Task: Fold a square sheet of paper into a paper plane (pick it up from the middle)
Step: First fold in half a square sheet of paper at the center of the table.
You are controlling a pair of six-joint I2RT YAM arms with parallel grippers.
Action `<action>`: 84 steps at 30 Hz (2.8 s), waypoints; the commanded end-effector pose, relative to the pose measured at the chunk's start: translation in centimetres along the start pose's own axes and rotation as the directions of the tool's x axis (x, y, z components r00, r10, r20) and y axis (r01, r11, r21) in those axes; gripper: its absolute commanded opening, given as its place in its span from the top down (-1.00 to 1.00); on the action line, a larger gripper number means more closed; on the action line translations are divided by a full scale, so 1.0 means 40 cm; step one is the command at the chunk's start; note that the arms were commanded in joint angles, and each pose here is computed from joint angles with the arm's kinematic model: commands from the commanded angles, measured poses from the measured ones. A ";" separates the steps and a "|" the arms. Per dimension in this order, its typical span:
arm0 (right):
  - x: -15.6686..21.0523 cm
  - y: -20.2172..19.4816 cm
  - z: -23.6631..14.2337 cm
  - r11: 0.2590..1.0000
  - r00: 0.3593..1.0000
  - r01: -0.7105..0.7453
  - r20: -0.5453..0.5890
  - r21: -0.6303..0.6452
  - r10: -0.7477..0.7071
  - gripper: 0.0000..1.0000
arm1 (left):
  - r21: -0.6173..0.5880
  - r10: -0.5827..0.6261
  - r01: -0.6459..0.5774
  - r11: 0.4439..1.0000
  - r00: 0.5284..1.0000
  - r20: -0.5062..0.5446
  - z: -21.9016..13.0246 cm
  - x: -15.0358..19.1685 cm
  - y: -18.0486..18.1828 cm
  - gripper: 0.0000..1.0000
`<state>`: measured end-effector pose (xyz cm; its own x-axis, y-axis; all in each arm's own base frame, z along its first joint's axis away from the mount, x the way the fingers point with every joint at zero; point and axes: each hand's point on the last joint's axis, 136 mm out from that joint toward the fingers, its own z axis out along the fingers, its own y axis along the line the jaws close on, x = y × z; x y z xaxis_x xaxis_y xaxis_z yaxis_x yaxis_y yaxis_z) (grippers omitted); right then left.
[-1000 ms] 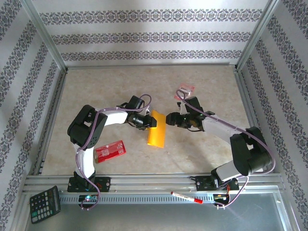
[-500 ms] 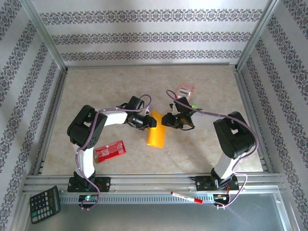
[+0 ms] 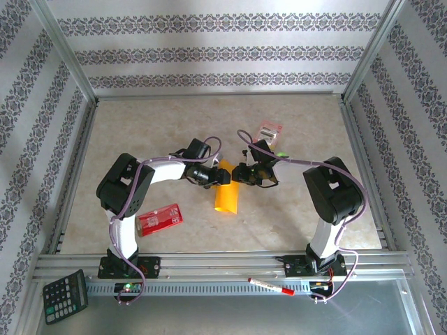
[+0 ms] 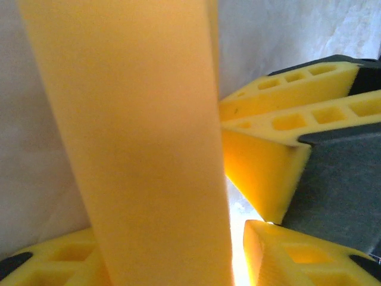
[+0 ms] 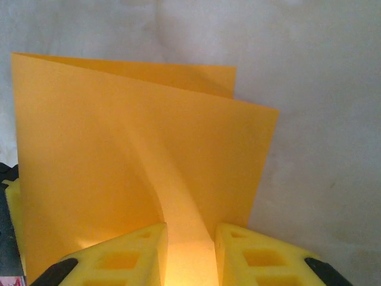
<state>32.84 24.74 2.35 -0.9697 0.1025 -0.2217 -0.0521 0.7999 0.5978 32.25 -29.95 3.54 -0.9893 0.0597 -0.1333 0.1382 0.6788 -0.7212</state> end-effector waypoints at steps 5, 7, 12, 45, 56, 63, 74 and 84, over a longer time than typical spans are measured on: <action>-0.017 0.041 0.019 0.999 1.000 0.022 -0.002 -0.047 -0.022 0.50 | -0.226 -0.047 0.037 0.973 0.998 -0.040 -0.021 0.047 0.128 -0.26; -0.020 0.045 0.022 0.998 1.000 0.026 -0.002 -0.050 -0.026 0.51 | -0.236 -0.047 0.035 0.971 0.998 -0.043 -0.024 0.048 0.131 -0.29; -0.025 0.050 0.025 0.998 0.999 0.032 -0.006 -0.054 -0.032 0.54 | -0.263 -0.052 0.039 0.964 0.998 -0.043 -0.030 0.050 0.141 -0.19; -0.045 -0.011 -0.115 0.998 0.995 0.065 0.078 -0.011 -0.064 0.42 | -0.190 -0.061 0.050 0.980 0.997 -0.053 -0.025 0.034 0.091 0.47; -0.001 -0.049 -0.169 0.998 0.997 0.057 0.059 0.015 -0.057 0.42 | -0.377 -0.068 -0.009 0.926 0.979 -0.192 -0.025 0.086 0.137 0.36; 0.009 -0.064 -0.172 0.999 0.998 0.040 0.052 0.018 -0.041 0.42 | -0.442 -0.065 -0.038 0.896 0.974 -0.216 -0.032 0.095 0.147 0.31; 0.008 -0.069 -0.181 0.999 0.998 0.037 0.050 0.017 -0.038 0.42 | -0.449 -0.073 -0.037 0.893 0.971 -0.225 -0.024 0.092 0.153 0.39; 0.008 -0.073 -0.181 0.999 0.998 0.036 0.047 0.018 -0.037 0.42 | -0.448 -0.075 -0.032 0.894 0.973 -0.220 -0.018 0.088 0.155 0.38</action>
<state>31.37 18.32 5.78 -0.9548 0.1138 -0.2745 -0.0668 0.8180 0.5713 32.06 -27.77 2.15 -0.9848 0.1642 -0.0561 0.1717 0.8742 -0.4541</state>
